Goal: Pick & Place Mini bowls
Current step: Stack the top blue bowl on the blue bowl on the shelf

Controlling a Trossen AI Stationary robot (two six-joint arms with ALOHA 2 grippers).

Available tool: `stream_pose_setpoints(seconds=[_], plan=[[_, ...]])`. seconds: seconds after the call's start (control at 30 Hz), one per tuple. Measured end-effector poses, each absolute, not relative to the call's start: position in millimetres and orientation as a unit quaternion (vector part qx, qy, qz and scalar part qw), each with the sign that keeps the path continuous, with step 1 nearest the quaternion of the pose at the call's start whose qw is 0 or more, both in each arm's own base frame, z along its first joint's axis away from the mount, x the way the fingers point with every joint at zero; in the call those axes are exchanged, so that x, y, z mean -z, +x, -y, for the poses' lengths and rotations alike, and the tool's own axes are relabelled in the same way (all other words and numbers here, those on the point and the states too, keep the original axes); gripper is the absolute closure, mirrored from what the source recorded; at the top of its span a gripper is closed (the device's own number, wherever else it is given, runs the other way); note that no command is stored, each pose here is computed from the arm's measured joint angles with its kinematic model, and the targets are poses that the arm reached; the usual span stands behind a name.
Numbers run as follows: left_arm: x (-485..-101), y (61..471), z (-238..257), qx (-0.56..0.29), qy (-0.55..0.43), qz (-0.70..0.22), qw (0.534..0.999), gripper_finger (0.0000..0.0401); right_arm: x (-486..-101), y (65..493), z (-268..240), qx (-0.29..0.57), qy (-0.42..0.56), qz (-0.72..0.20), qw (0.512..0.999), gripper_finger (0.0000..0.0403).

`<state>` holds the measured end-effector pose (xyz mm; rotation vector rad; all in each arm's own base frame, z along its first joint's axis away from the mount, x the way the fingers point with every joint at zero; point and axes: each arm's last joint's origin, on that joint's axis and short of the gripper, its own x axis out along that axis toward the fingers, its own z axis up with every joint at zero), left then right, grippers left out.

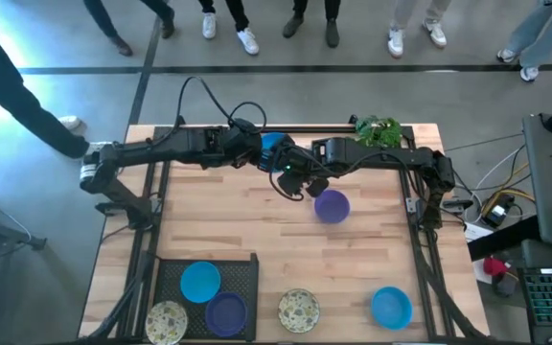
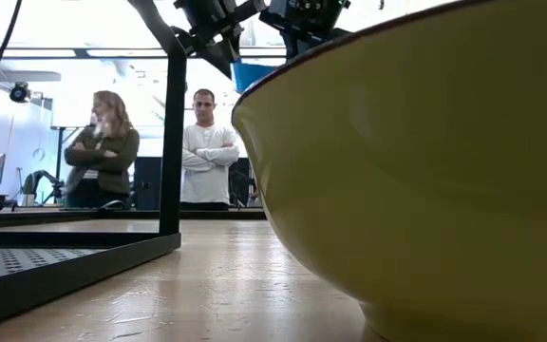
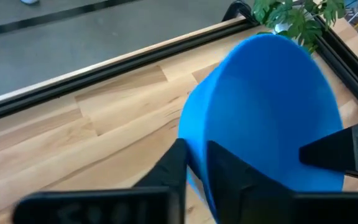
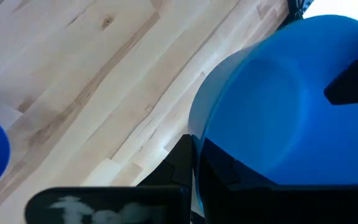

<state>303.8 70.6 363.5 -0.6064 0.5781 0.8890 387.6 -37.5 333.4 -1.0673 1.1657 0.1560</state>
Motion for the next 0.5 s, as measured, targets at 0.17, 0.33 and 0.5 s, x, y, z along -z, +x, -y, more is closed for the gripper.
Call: stream_pose_setpoints(seconds=[0.17, 0.33, 0.5], plan=[[-363.3, 303.8, -71.2, -0.42, -0.282, -0.271, 0.819, 0.0393, -333.4, 387.6, 37.5, -0.065, -0.472, -0.524, 0.707, 0.0394], [-363.1, 303.7, -71.0, -0.418, -0.284, -0.273, 0.818, 0.0398, -333.3, 387.4, 37.3, -0.063, -0.469, -0.524, 0.708, 0.0394], [-363.1, 303.7, -71.0, -0.418, -0.286, -0.273, 0.818, 0.0399, -333.5, 387.2, 37.2, -0.064, -0.47, -0.524, 0.707, 0.0389]])
